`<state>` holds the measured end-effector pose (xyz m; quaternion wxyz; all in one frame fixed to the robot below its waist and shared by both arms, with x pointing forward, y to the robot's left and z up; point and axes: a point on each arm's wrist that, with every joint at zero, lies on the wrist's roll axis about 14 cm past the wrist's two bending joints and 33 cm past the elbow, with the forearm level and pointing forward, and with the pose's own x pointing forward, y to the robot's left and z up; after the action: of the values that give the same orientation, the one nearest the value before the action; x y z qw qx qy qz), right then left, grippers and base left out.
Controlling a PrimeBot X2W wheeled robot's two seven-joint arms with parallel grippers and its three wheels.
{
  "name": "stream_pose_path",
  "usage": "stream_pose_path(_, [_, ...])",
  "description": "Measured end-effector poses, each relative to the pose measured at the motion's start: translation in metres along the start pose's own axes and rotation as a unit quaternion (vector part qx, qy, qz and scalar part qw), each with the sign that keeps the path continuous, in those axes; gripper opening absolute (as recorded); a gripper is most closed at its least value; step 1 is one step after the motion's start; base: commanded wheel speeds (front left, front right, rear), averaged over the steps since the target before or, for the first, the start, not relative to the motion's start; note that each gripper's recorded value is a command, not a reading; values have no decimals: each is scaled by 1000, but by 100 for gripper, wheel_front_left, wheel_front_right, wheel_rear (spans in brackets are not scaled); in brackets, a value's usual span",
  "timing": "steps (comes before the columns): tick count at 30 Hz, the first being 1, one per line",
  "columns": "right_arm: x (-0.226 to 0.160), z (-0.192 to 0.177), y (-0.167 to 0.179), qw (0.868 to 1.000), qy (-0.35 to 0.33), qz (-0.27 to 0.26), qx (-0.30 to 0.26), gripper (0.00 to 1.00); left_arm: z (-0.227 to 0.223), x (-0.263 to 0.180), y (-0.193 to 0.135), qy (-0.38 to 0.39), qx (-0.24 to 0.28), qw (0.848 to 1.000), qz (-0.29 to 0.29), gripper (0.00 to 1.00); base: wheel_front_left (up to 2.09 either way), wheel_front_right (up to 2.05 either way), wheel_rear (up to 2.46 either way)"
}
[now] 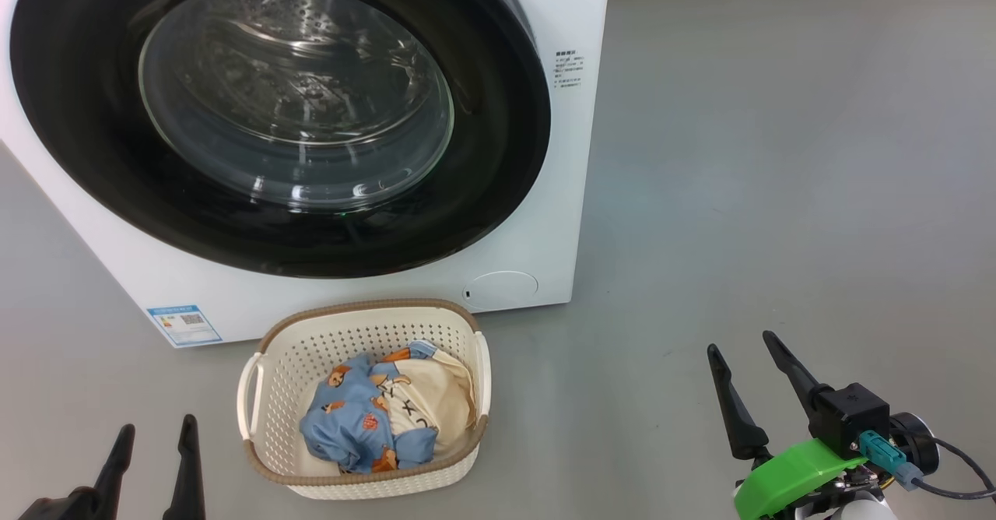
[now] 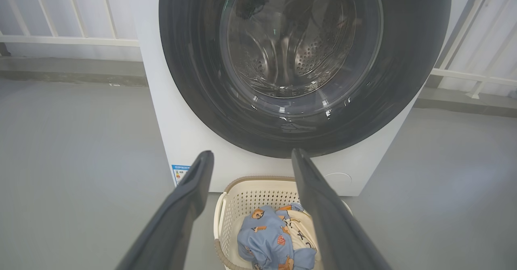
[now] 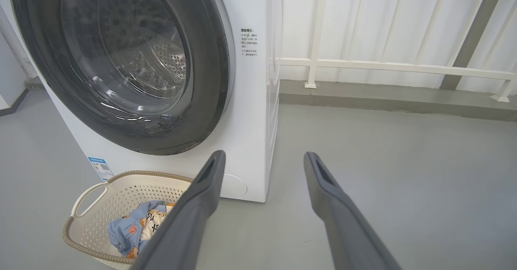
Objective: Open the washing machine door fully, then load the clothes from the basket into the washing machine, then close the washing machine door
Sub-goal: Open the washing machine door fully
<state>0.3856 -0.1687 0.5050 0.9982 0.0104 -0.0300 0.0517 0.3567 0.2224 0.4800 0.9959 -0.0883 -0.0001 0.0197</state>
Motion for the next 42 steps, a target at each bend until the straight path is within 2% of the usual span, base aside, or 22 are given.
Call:
stream_pose_path(9, [0, 2, 2, 1000, -2, 2, 0, 100, 0, -1, 1, 0, -1, 1000, 1, 100, 0, 0, 0])
stream_pose_path(10, [0, 2, 2, 1000, -2, 3, 1, 94, 0, -1, 1, 0, -2, 1000, 1, 100, 0, 0, 0])
stream_pose_path(11, [0, 2, 2, 1000, -3, 3, 1, 83, 0, -1, 1, 0, -2, 1000, 1, 100, 0, 0, 0])
stream_pose_path(12, [0, 2, 2, 1000, -3, 3, 1, 64, 0, -1, 1, 0, -2, 1000, 1, 100, 0, 0, 0])
stream_pose_path(14, [0, 2, 3, 1000, -3, 4, 1, 36, -1, -2, 1, 1, -2, 1000, 1, 100, 0, 0, 0])
stream_pose_path(16, [1, 2, 3, 1000, -3, 4, 1, 0, -1, -2, 1, 2, -2, 1000, 2, 100, 0, 0, 0])
stream_pose_path(38, [2, 2, 7, 1000, -4, 9, 12, 0, -3, -3, 4, 5, -4, 1000, 5, 100, 0, 0, 0])
stream_pose_path(42, [3, 6, 5, 999, -12, 4, 30, 0, -3, -3, 5, 6, -3, 1000, 6, 100, 0, 0, 0])
